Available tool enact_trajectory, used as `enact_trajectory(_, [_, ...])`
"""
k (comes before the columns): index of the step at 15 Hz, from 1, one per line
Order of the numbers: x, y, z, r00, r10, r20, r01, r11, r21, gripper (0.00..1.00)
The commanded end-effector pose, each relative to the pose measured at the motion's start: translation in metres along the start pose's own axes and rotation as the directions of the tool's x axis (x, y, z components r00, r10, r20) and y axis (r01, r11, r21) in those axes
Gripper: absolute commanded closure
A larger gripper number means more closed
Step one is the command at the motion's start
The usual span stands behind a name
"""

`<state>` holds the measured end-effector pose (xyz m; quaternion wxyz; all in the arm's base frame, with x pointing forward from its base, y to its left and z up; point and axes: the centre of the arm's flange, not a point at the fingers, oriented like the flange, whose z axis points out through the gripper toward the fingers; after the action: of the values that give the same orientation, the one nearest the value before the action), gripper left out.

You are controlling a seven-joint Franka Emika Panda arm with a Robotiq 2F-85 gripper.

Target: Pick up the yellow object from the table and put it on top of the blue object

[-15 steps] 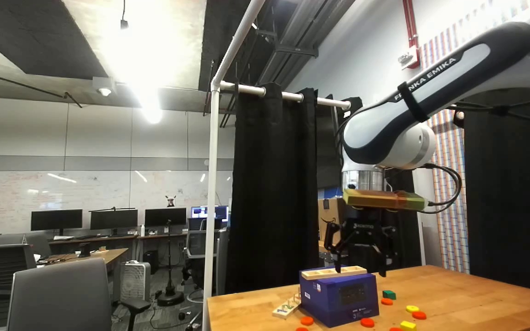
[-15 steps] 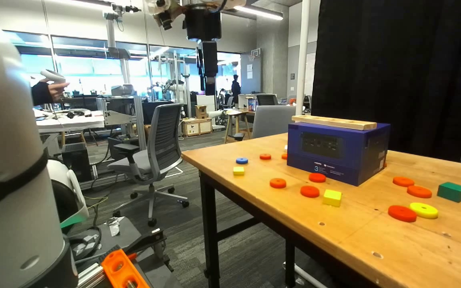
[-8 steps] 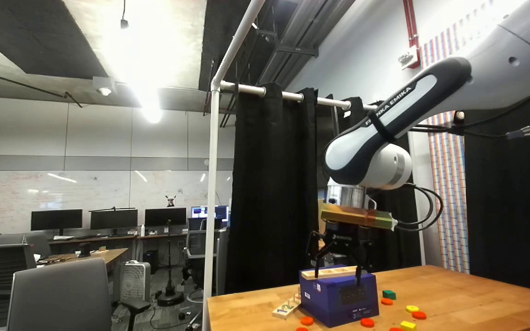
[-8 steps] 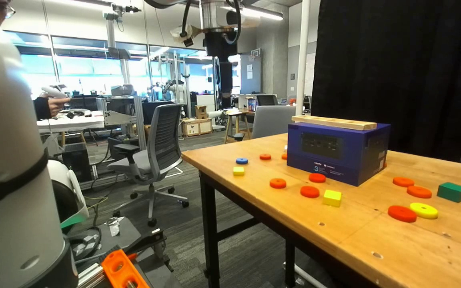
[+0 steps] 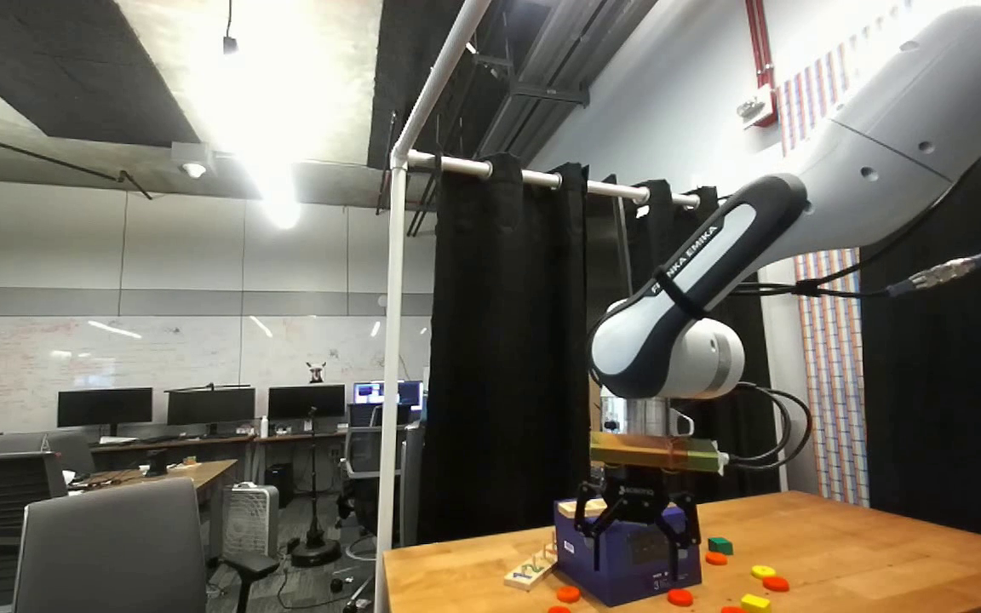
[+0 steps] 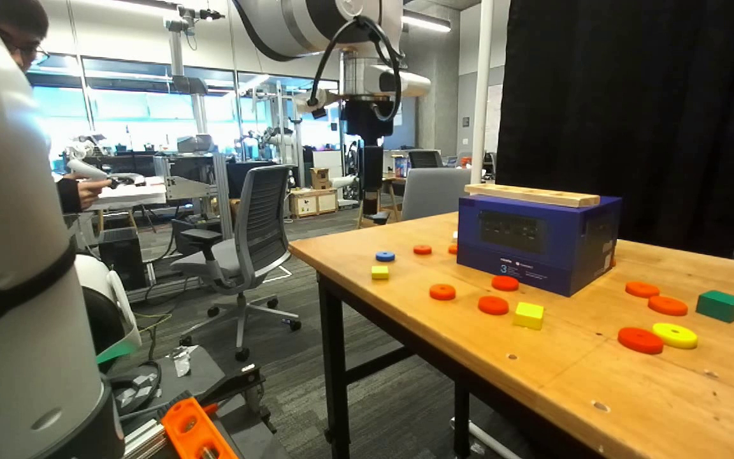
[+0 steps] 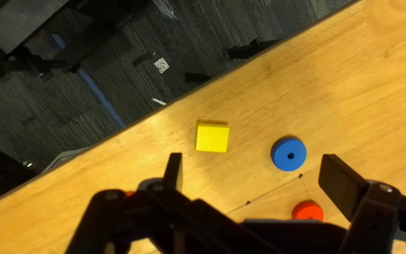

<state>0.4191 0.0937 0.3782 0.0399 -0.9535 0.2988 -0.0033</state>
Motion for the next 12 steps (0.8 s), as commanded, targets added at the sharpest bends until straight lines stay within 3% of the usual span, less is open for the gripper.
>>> enact_trajectory(1, [0.023,-0.008,0.021,1.000,0.030,-0.003,-0.030,1.000,0.005,0.00])
enact_trajectory(12, [0.042,0.006,0.093,0.994,0.086,0.066,-0.085,0.996,-0.014,0.00])
